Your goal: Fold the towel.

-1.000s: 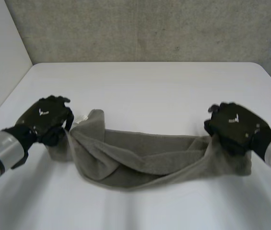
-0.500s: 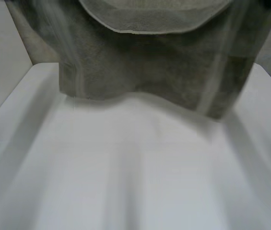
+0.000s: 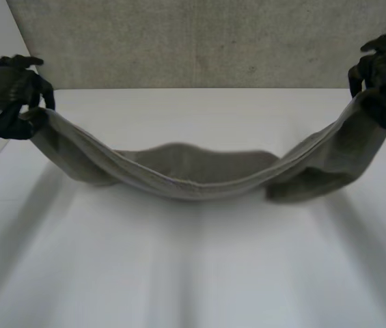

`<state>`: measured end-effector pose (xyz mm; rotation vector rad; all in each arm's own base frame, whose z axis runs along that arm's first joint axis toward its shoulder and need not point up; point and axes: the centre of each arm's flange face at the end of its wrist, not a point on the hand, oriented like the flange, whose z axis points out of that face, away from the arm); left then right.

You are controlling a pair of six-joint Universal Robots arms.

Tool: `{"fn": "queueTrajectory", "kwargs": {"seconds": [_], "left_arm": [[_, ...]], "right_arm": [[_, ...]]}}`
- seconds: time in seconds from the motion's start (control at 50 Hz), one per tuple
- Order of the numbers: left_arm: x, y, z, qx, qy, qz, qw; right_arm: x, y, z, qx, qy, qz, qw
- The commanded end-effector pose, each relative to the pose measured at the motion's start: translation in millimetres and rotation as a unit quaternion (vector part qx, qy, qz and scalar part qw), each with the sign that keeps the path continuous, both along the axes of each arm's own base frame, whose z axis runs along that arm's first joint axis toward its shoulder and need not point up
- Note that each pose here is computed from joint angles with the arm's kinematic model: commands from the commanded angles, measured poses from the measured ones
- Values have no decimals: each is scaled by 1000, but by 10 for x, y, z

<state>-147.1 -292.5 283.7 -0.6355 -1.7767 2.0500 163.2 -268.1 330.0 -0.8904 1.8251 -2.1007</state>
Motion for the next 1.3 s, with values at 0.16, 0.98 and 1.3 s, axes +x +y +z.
{"fn": "queueTrajectory", "kwargs": {"seconds": [0.16,0.98,1.3], "left_arm": [[87,119,238,4,47,8,999],[-571,-949,603,-33,110,35,993],[-398,88,119,46,47,51,997]], "right_arm": [[21,161,182,38,-38,6,999],[675,-809,158,11,-60,-72,996],[550,19,-246,99,-23,-43,994]]}}
